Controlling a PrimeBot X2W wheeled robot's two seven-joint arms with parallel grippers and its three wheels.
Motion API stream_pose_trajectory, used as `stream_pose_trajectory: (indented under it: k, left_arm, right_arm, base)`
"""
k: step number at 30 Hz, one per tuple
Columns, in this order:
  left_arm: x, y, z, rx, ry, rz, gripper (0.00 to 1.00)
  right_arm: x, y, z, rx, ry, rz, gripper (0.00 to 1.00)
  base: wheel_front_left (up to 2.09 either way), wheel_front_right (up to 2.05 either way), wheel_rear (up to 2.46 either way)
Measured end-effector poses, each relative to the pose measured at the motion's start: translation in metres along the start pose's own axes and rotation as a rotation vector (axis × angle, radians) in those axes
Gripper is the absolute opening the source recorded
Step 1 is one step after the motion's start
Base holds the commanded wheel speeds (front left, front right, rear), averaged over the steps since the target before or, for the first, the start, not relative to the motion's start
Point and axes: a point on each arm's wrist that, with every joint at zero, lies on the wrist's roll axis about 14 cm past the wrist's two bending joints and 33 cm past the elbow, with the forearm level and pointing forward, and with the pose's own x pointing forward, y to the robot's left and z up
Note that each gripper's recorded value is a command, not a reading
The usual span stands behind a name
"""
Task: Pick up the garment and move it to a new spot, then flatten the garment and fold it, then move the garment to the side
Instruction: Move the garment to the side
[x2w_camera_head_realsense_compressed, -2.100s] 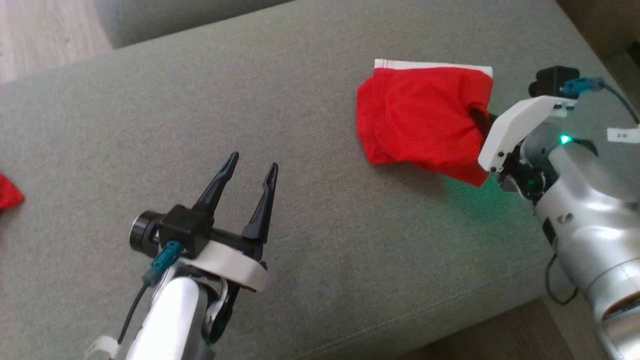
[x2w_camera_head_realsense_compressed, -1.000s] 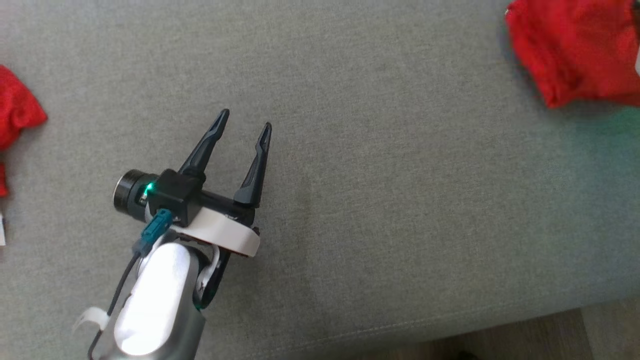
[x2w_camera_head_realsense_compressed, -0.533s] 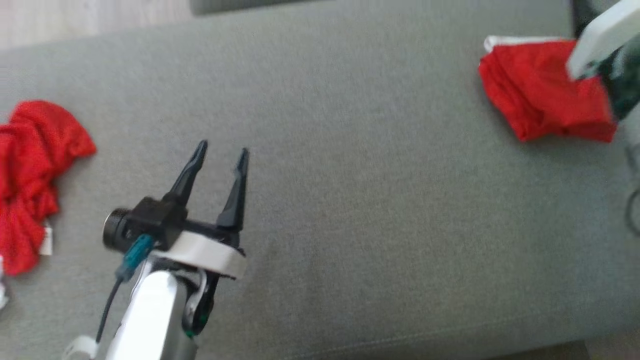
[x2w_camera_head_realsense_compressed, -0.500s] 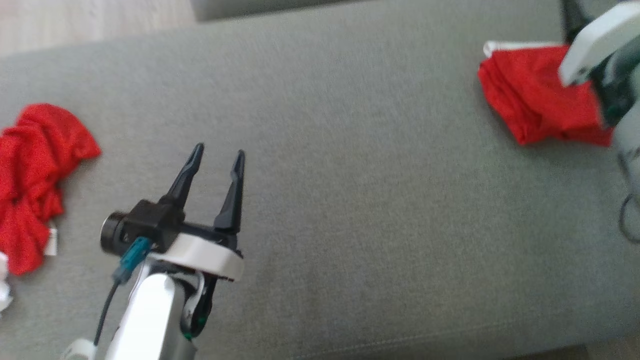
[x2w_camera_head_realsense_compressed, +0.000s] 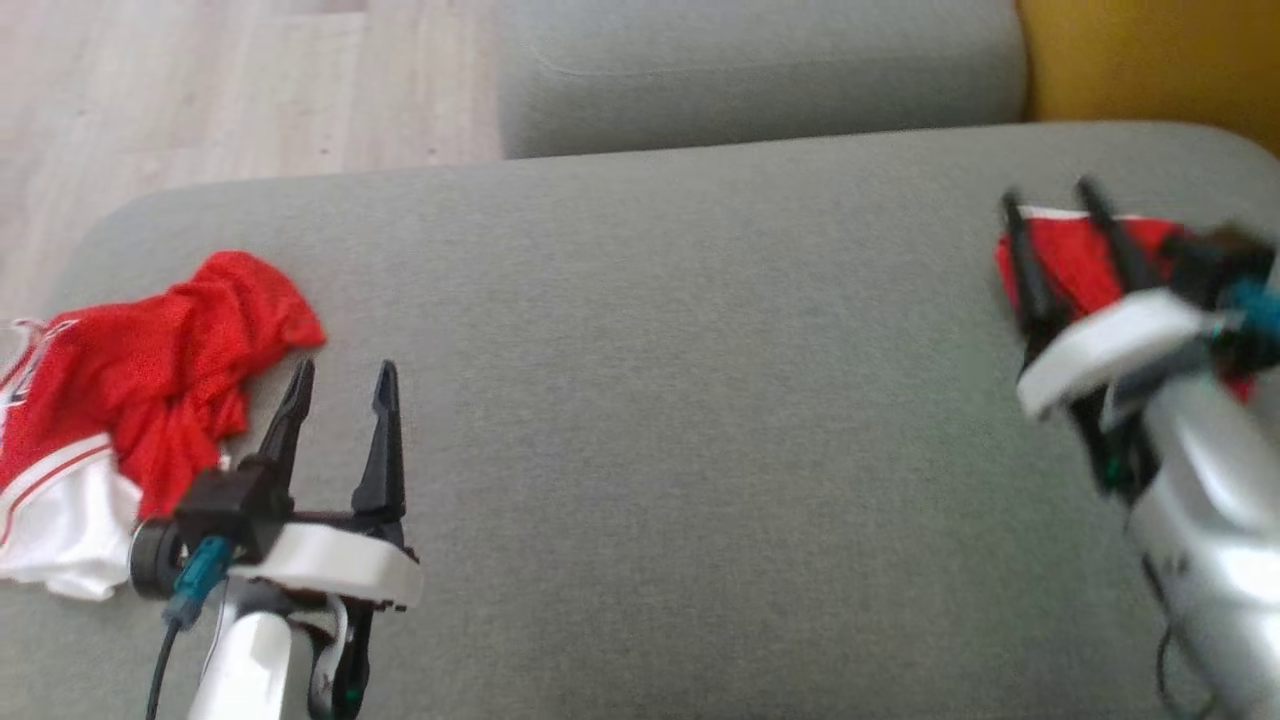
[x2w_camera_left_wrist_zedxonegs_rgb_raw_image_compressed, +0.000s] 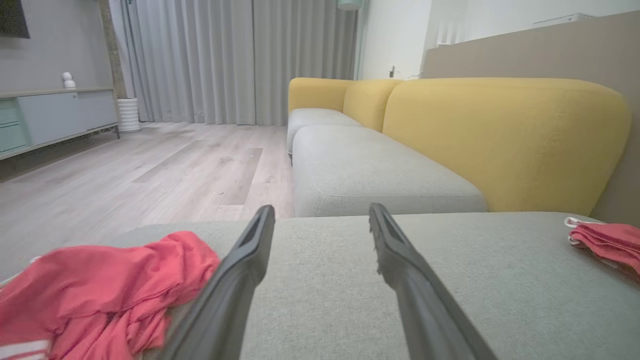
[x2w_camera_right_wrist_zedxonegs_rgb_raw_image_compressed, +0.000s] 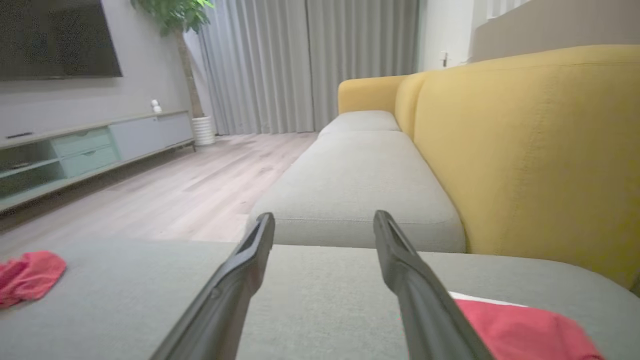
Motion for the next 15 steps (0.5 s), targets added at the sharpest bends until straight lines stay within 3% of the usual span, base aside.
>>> stream_pose_trajectory:
  k: [5, 15]
  left_arm:
    - [-0.010, 0.012, 0.000, 0.002, 0.003, 0.033, 1.00]
    - [-0.022, 0.019, -0.021, 0.009, 0.070, 0.070, 1.00]
  right_arm:
    - [-0.027, 0.017, -0.009, 0.031, -0.052, 0.019, 1.00]
    - [-0.076, 0.031, -0.056, 0.087, 0.007, -0.051, 1.00]
  base:
    - [0.00, 0.00, 0.00]
    - [0.00, 0.00, 0.00]
